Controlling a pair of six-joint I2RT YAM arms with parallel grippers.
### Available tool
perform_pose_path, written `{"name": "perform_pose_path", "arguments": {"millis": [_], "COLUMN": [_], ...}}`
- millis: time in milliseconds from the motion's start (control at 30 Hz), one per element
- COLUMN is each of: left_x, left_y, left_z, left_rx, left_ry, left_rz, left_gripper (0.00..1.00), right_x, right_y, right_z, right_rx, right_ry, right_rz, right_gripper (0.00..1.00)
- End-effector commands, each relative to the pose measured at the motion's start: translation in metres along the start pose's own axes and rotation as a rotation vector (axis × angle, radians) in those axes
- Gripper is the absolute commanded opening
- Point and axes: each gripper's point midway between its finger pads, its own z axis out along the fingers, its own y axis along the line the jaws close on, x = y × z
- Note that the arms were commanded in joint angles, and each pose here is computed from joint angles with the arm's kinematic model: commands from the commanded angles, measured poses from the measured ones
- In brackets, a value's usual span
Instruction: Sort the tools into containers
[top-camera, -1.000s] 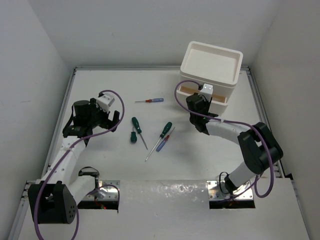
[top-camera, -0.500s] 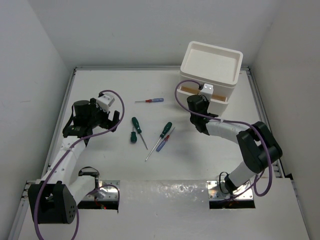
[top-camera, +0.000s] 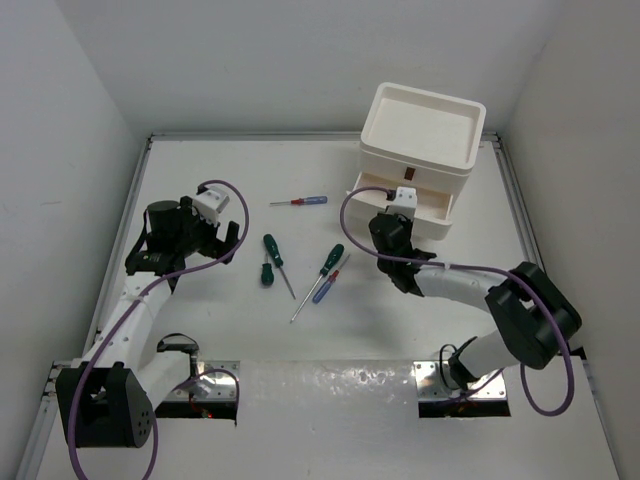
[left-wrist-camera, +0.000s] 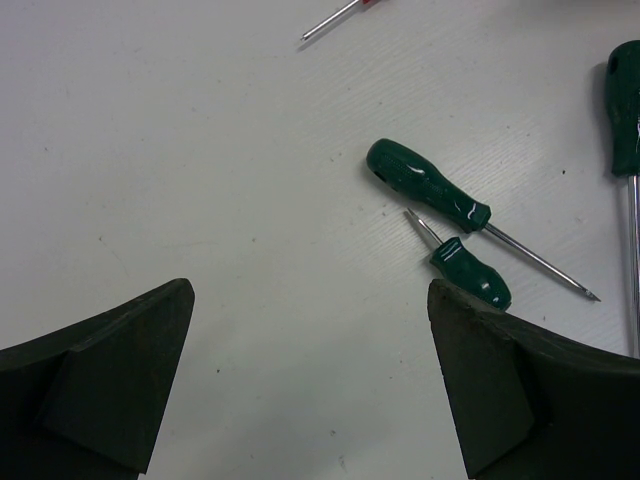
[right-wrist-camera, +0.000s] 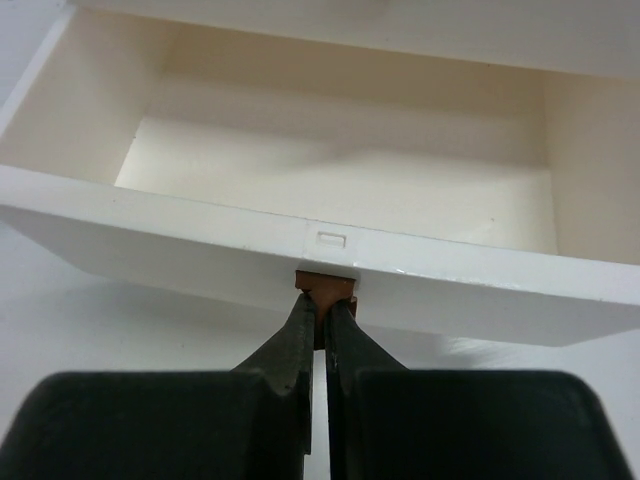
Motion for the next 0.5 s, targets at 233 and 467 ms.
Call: {"name": "perform_pose_path", "arguments": {"millis": [233,467], "left_x": [-0.007,-0.006], "left_y": [-0.003,-0.002], "left_z": [-0.002,-0.002], "left_rx": [0.011,0.006], "left_ry": [-0.034,-0.031], "left_rz": [0.025,0.025], "left_gripper": [1.00,1.00], "right_x": [-0.016,-0.010], "right_y": [0.004,0.038], "right_z": [-0.034,-0.049], "right_rx": [-0.037,-0.220], "right_ry": [-0.081,-0.004], "right_rz": [0.037,-0.134], "right_gripper": [0.00,0.56]}}
